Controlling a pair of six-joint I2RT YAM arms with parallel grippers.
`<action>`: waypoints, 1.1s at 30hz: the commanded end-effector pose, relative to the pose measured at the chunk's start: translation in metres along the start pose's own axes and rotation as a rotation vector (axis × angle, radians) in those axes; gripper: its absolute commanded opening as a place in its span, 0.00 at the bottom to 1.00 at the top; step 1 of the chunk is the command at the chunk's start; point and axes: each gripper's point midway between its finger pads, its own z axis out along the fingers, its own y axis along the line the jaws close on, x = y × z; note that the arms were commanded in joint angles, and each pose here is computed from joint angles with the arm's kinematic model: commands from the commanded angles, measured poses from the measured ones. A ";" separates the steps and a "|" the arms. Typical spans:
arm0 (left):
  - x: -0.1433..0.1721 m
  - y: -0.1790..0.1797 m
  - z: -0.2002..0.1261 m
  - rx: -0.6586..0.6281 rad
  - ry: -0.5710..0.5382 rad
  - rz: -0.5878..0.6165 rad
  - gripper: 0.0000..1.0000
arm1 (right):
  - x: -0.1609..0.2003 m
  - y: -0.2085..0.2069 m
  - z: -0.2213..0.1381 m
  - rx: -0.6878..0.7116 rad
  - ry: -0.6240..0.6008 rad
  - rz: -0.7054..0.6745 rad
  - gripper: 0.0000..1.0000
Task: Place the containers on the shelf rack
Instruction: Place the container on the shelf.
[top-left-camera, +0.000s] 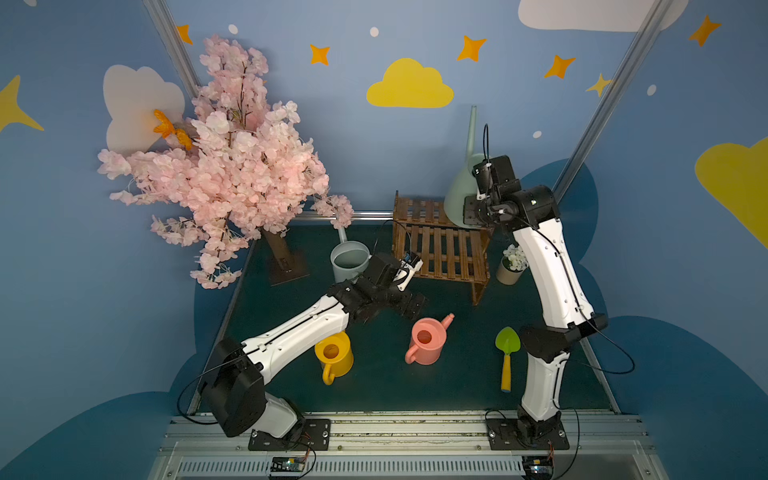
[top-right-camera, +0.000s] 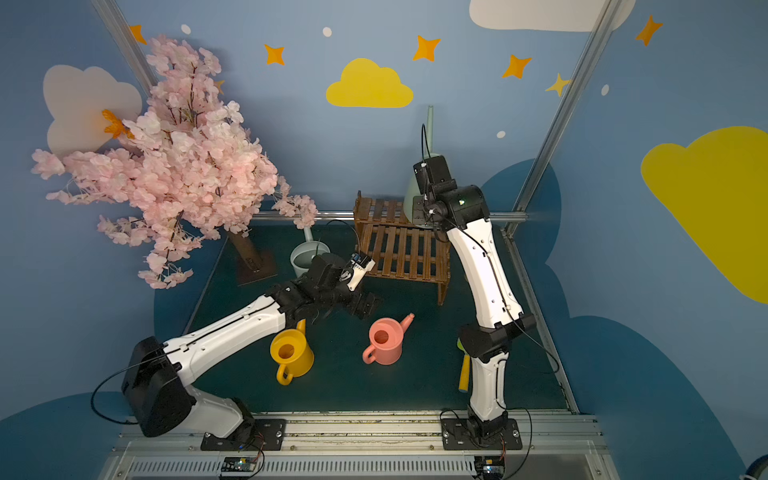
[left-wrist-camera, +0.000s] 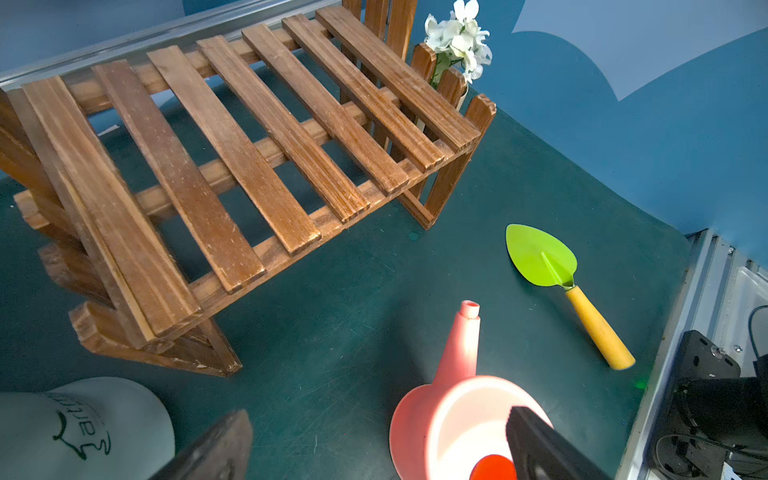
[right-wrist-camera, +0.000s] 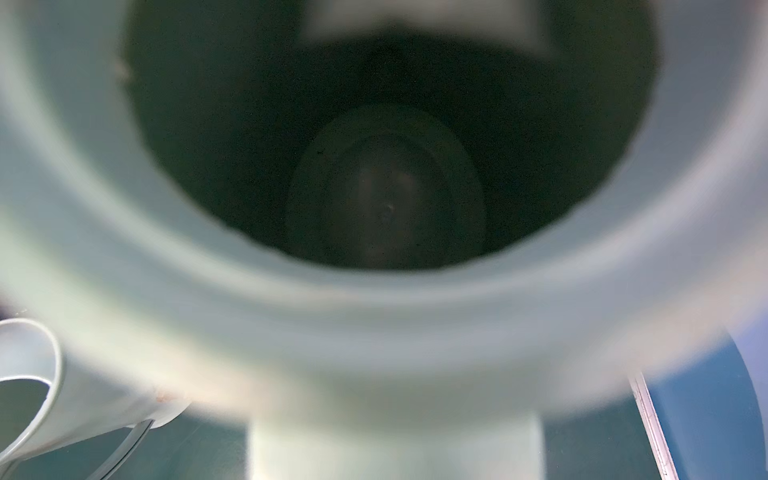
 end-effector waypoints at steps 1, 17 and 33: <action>-0.003 -0.001 -0.009 0.000 -0.020 0.011 1.00 | -0.011 -0.007 0.007 0.013 -0.029 0.041 0.05; -0.002 0.001 -0.008 -0.010 -0.018 0.009 1.00 | -0.006 -0.011 0.027 0.030 0.006 0.048 0.31; 0.003 0.002 -0.008 -0.018 -0.011 -0.001 1.00 | -0.009 -0.007 0.017 0.035 -0.018 0.049 0.39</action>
